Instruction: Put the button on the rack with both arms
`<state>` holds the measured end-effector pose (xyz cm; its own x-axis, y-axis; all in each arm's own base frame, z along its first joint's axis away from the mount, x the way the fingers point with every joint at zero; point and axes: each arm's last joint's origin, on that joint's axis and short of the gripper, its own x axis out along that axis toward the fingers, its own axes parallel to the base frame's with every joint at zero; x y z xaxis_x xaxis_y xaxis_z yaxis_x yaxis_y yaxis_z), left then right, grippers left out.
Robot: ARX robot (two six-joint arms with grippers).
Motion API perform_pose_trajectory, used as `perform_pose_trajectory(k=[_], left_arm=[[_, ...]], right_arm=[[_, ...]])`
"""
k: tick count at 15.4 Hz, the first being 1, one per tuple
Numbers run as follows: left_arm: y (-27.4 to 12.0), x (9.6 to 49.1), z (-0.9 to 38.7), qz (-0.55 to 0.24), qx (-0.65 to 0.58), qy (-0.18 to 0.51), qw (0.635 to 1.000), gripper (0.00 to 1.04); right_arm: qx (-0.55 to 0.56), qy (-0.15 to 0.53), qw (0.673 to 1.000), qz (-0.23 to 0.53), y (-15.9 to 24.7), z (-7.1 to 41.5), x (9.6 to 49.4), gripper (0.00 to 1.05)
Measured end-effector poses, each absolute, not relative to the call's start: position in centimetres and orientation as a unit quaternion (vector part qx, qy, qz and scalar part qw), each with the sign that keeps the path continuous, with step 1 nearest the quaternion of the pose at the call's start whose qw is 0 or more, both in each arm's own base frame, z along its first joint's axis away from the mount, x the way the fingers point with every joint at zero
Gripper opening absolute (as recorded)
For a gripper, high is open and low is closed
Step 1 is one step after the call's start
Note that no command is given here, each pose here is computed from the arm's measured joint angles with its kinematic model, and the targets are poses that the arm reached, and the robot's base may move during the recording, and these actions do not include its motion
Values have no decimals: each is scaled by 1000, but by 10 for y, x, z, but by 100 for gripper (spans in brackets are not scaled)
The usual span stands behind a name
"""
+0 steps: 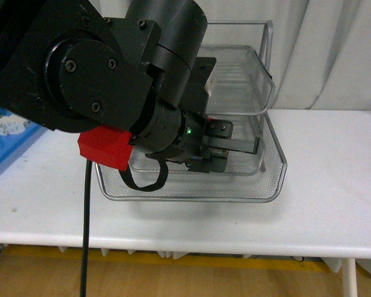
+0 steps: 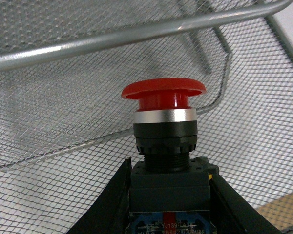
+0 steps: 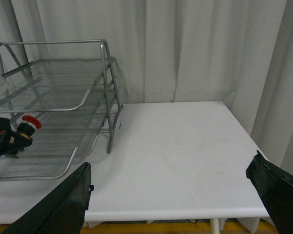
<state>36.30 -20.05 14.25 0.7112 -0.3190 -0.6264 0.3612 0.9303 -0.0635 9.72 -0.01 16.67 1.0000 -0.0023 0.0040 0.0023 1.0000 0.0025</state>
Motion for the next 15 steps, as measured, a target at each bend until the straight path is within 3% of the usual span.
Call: perform_pose_trajectory(k=[3,8,14,15], left_arm=[[-191,388,125,-145,48,369,917,36],[-189,415,129,-129,22,373,918,36],[-187,407,138,-151,-30,369,917,99],[-186,404,145,-156,-34,360,919,98]], right_arm=[[1,-2,1000,-1,0,167,97,98],[1,-2,1000,-1,0,167,97,98],[1,-2,1000,-1,0,167,97,98],[1,-2,1000,-1,0,167,97,98]])
